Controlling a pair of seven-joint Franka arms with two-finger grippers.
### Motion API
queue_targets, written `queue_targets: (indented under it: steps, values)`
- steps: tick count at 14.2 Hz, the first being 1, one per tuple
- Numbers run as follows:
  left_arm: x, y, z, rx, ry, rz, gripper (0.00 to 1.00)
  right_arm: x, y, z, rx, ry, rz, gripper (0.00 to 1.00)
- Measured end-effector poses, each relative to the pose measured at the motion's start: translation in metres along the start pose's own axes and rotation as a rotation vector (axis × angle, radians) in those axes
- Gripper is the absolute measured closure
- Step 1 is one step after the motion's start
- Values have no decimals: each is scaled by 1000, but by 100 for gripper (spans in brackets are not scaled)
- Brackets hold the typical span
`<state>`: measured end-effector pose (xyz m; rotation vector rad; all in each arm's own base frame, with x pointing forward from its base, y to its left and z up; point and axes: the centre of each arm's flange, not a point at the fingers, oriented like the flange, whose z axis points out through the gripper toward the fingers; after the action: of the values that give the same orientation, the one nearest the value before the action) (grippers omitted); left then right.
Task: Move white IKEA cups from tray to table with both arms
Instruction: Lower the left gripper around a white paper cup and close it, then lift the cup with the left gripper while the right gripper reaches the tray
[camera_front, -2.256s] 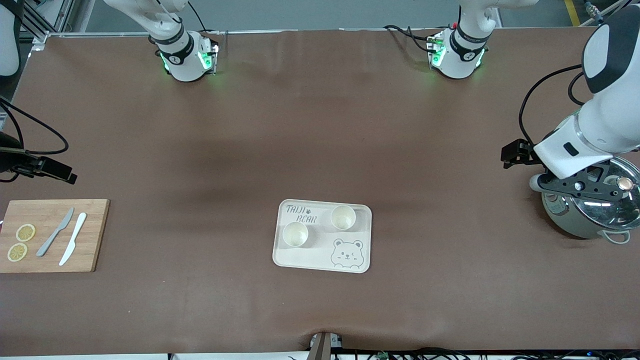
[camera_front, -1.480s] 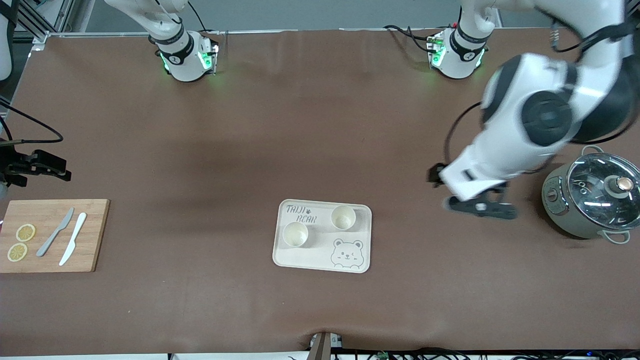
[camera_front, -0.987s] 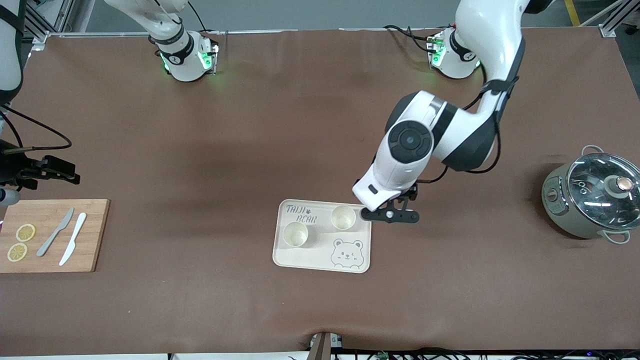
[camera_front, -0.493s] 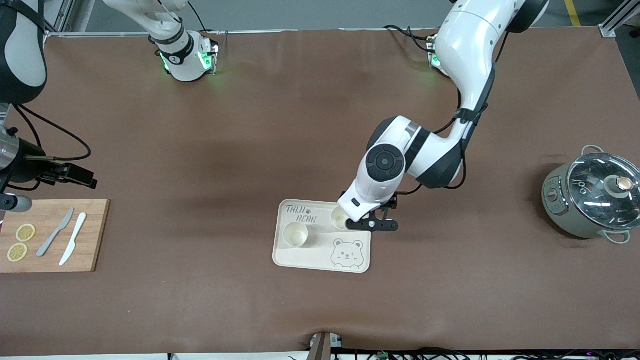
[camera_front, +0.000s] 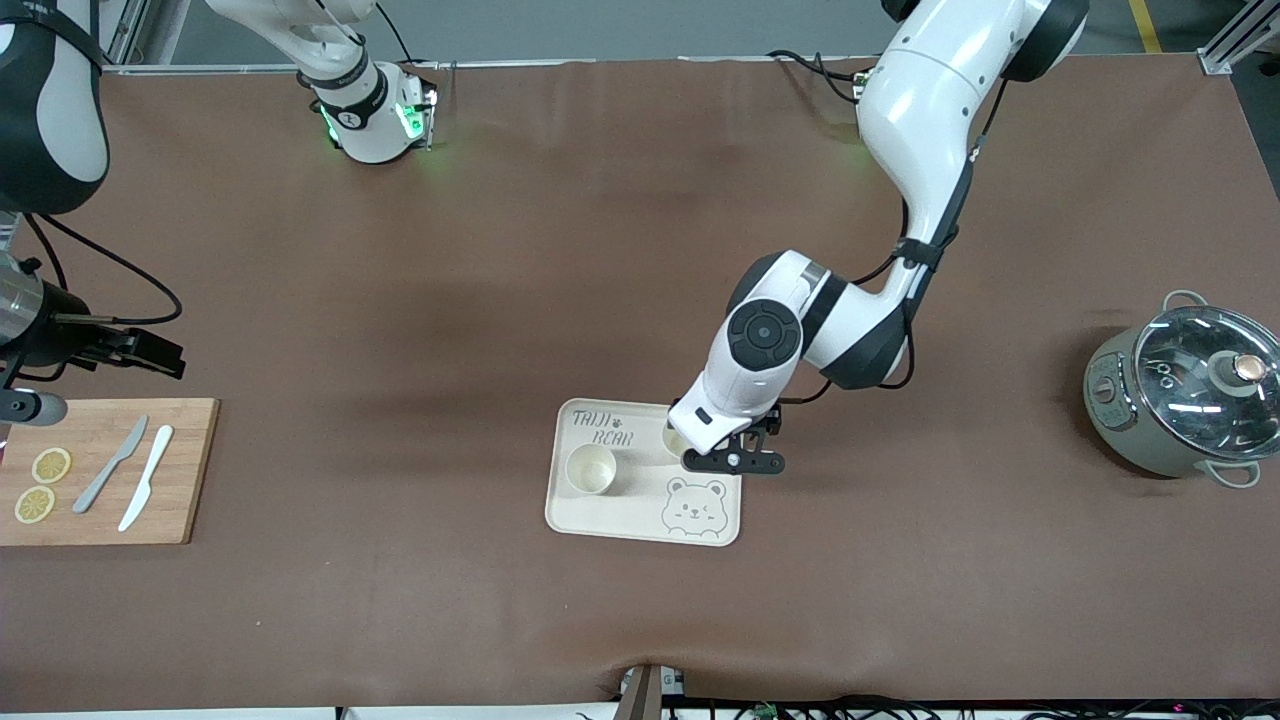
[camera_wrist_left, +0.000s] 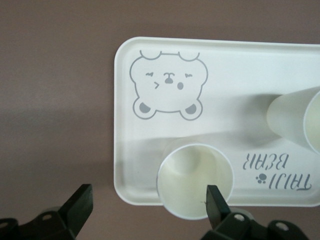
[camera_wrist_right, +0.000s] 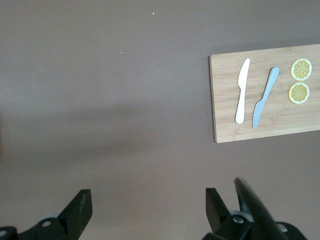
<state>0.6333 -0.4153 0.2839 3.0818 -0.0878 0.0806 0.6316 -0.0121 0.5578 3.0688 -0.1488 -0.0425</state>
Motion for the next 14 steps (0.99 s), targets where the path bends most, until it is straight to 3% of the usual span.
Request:
queue_targets:
  steps: [6,9,12,14]
  values:
    - [6,1,39,-36,50,-4,0,-3,-34,-3,-32,13,-54,0]
    - [5,0,45,-36,50,-5,0,2,-53,-2,11,52,-52,0]
    - [4,-1,51,-31,42,-5,0,8,-106,18,38,42,16,0]
    - [4,-2,56,-27,38,-5,0,17,-133,31,94,22,69,0]
